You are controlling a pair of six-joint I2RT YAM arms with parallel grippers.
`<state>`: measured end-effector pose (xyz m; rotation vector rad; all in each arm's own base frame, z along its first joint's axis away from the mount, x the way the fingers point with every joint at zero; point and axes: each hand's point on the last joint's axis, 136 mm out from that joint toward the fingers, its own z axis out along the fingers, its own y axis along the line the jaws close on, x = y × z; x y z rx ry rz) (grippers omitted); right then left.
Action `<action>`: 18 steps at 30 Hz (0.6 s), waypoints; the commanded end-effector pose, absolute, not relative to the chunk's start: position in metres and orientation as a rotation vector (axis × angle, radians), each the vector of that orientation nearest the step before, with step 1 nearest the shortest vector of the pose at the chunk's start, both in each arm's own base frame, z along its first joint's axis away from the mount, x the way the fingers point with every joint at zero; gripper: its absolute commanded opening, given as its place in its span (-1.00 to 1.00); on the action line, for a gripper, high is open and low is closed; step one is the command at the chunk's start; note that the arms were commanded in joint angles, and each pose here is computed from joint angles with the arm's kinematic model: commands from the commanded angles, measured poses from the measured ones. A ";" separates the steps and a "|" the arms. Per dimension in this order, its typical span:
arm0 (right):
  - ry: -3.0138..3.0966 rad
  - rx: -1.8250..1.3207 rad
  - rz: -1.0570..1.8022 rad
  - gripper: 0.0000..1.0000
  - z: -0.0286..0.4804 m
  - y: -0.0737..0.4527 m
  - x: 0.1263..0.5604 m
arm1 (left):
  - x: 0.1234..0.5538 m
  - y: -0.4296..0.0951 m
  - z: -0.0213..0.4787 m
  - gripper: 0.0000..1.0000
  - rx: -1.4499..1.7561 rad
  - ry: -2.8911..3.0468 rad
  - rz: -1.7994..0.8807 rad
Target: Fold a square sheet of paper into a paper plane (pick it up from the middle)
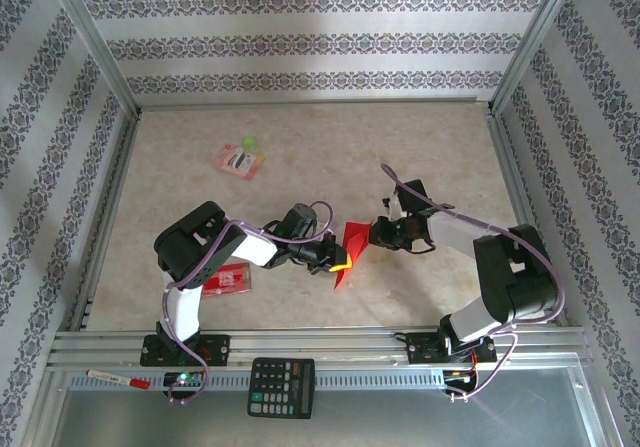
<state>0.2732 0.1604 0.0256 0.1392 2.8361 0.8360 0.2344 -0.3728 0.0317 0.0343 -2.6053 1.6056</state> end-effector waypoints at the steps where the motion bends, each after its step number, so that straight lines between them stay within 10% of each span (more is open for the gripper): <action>1: 2.805 0.135 0.854 -0.73 0.030 0.165 0.288 | 0.239 -0.376 0.051 -1.00 0.010 -2.603 1.693; 18: 2.853 0.100 0.802 -0.80 0.009 0.162 0.289 | 0.239 -0.371 0.048 -1.00 -0.004 -2.609 1.667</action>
